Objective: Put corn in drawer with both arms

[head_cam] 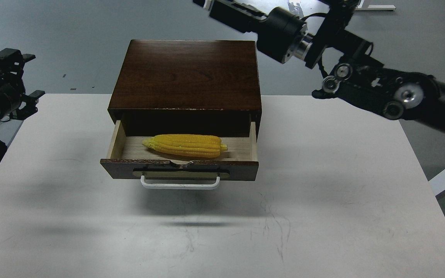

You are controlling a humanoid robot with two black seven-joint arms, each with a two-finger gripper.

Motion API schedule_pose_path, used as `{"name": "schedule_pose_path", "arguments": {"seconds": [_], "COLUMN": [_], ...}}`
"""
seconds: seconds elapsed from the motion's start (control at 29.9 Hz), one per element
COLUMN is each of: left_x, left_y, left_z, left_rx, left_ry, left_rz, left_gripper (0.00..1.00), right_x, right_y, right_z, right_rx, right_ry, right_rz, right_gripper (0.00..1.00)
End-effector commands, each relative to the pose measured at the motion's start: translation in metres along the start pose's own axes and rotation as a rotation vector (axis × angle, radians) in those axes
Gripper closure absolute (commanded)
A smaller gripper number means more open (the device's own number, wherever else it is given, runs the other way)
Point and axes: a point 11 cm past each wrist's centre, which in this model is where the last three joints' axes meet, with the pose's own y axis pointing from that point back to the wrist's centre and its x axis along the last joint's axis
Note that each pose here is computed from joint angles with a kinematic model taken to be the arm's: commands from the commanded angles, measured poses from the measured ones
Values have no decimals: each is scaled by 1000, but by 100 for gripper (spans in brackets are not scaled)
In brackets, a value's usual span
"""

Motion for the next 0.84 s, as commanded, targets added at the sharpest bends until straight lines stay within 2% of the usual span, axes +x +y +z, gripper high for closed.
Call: {"name": "schedule_pose_path", "arguments": {"seconds": [0.0,0.1,0.3,0.57,0.8], "left_x": [-3,-7,-18,-36,-38], "left_y": [0,0,0,-3,-4], "left_z": [4,6,14,13,12], "left_rx": [-13,-23,-53,-55,-55], "left_ry": [14,25,55,67,68], "left_rz": [-30,-65,-142,-197,-199], "left_gripper": [2,2,2,2,2], "right_x": [29,35,13,-9,-23], "right_y": [37,79,130,156,165], "right_z": [46,90,137,164,184], "right_rx": [-146,-275,-380,-407,-448], "right_ry": [-299,-589,-914,-1036,-1049], "right_rz": [104,209,273,345,385], "right_gripper": [0,0,0,0,0]}}
